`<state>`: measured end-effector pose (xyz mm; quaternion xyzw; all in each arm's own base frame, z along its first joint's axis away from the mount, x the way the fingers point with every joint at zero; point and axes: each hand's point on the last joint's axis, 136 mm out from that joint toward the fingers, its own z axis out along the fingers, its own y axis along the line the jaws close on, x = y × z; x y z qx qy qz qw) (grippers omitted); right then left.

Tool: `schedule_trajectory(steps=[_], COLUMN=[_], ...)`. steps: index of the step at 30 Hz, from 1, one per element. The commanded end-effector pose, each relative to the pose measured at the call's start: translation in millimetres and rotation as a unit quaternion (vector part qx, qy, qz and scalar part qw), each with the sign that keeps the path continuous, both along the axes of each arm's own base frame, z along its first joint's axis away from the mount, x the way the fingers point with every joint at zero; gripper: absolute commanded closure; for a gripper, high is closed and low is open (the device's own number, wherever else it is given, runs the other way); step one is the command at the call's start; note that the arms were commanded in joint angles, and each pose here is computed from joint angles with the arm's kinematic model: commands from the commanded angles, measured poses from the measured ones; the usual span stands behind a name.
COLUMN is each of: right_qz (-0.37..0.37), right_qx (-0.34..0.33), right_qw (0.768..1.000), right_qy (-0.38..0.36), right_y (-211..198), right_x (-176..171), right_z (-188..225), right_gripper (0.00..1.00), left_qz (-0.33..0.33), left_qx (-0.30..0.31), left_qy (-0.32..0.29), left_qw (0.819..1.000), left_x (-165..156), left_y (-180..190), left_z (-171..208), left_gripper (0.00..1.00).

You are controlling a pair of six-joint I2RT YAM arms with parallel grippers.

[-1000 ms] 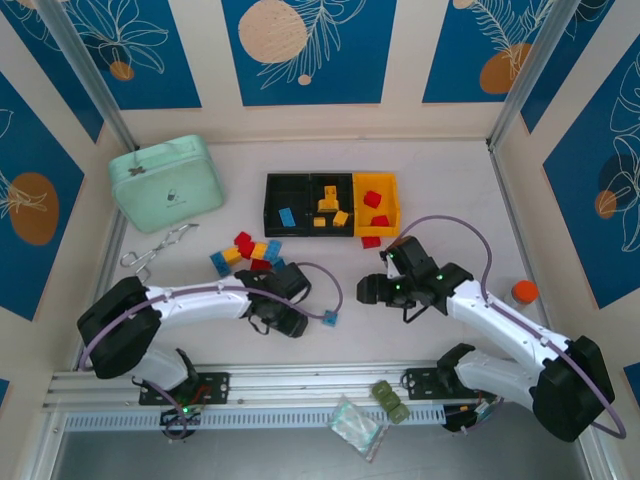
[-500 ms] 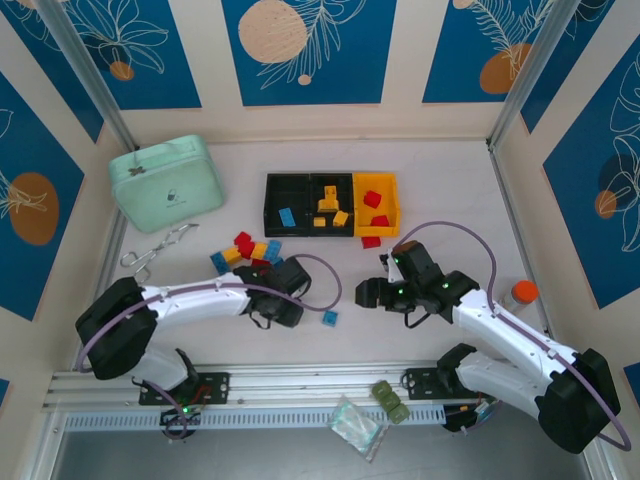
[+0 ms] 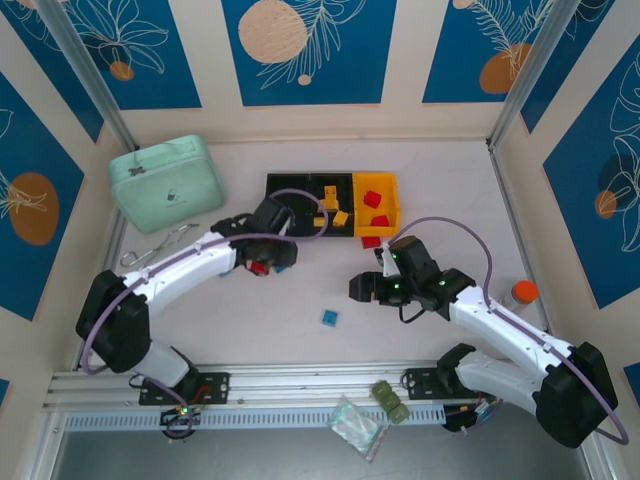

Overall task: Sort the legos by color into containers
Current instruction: Place the lego in the container.

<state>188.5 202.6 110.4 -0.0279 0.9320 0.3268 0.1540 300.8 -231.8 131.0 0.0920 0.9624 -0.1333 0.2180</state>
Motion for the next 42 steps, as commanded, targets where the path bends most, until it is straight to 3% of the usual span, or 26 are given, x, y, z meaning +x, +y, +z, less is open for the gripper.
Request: schedule_trajectory(steps=[1, 10, 20, 28, 35, 42], right_qz=[0.005, -0.001, -0.012, -0.016, -0.018, -0.016], right_qx=[0.016, 0.012, 0.002, -0.004, -0.004, -0.001], right_qw=[1.0, 1.0, 1.0, 1.0, 1.0, 1.0], right_qy=[-0.012, -0.007, -0.001, 0.001, 0.002, 0.003], right_y=[10, 12, 9, 7, 7, 10], right_x=[7, 9, 8, 8, 8, 9], right_z=[15, 9, 1, -1, -2, -4], right_gripper=[0.3, 0.31, 0.31, 0.31, 0.31, 0.31], left_qz=[0.008, 0.048, 0.089, 0.098, 0.098, 0.096], left_qx=[0.023, 0.037, 0.017, -0.005, -0.02, -0.04], left_qy=[-0.008, -0.009, 0.011, 0.029, 0.033, 0.016], left_qw=[1.0, 0.998, 0.996, 0.995, 0.994, 0.994], left_x=[28, 106, 156, 168, 165, 154], left_y=[8, 8, -2, -11, -15, -13], left_z=[10, 5, -20, -39, -37, -13], left_gripper=[0.75, 0.74, 0.72, 0.69, 0.49, 0.45])
